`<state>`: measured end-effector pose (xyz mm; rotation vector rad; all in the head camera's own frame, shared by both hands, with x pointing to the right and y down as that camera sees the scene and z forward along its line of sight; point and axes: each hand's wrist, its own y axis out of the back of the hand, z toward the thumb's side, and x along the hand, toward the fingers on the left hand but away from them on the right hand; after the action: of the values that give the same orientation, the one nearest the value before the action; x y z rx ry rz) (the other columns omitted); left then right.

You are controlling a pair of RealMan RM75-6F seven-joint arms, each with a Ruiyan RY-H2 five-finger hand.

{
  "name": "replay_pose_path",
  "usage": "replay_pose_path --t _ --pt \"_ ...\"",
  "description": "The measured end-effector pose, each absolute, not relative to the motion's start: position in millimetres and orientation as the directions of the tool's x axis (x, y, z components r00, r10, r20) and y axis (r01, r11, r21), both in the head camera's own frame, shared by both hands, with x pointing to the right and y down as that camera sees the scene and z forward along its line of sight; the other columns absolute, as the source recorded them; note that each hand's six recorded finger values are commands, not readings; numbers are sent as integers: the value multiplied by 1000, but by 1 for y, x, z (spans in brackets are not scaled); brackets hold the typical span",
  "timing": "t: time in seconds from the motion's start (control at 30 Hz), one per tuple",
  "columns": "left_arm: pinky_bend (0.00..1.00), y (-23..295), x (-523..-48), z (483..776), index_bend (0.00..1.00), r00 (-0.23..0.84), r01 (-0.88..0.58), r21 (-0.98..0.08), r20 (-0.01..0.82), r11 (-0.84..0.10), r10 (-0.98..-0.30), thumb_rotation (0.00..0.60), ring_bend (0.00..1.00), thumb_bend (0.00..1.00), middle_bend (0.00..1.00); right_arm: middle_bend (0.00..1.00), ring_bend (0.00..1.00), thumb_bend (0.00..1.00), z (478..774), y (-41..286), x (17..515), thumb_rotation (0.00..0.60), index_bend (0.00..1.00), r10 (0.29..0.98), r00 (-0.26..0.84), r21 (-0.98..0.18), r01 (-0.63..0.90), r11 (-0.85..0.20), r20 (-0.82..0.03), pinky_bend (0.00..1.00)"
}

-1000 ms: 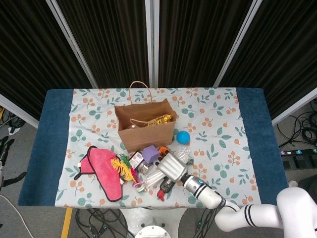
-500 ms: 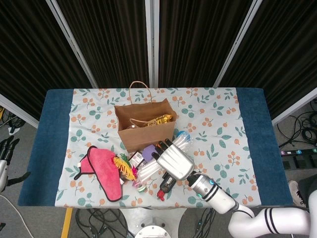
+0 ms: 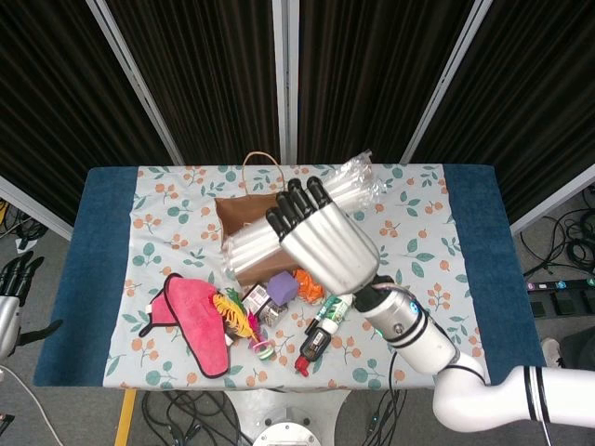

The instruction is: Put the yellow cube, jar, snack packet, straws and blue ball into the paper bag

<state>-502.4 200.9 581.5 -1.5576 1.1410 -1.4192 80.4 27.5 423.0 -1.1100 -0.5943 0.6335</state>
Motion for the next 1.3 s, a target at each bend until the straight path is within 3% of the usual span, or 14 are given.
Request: replay_pose_path --t 0.2,0.37,0.63,0.97,1.1,1.23,1.3 --pt "199 201 -504 580 80 -6 -135 -931 344 -340 -939 600 63 98 137 482 356 157 430 -18 70 600 548 756 640 -851 -314 422 138 454" --pt "199 199 -505 579 80 -8 -140 -931 340 -336 -940 600 63 98 136 482 356 157 452 -43 54 600 548 763 639 -744 -462 483 99 456" --pt "199 202 -508 581 80 -12 -151 -929 344 -338 -939 600 62 99 137 482 356 157 513 -20 35 600 548 750 659 -718 -548 430 -53 456" --pt "199 203 -509 580 80 -12 -165 -927 343 -336 -939 600 63 99 137 461 353 120 534 -3 22 600 540 732 674 -712 -564 419 -103 422" --pt "199 203 -507 581 80 -6 -162 -928 341 -335 -940 600 63 99 137 382 237 8 539 -1 21 600 378 728 671 -708 -582 400 -140 287" --pt "199 202 -507 579 80 -7 -161 -930 335 -330 -942 600 62 100 137 272 134 0 543 0 21 600 193 729 658 -698 -612 372 -187 168" --pt "199 203 -507 578 80 -7 -161 -931 334 -329 -942 600 62 100 137 262 126 0 542 2 20 600 168 730 653 -703 -616 356 -203 154"
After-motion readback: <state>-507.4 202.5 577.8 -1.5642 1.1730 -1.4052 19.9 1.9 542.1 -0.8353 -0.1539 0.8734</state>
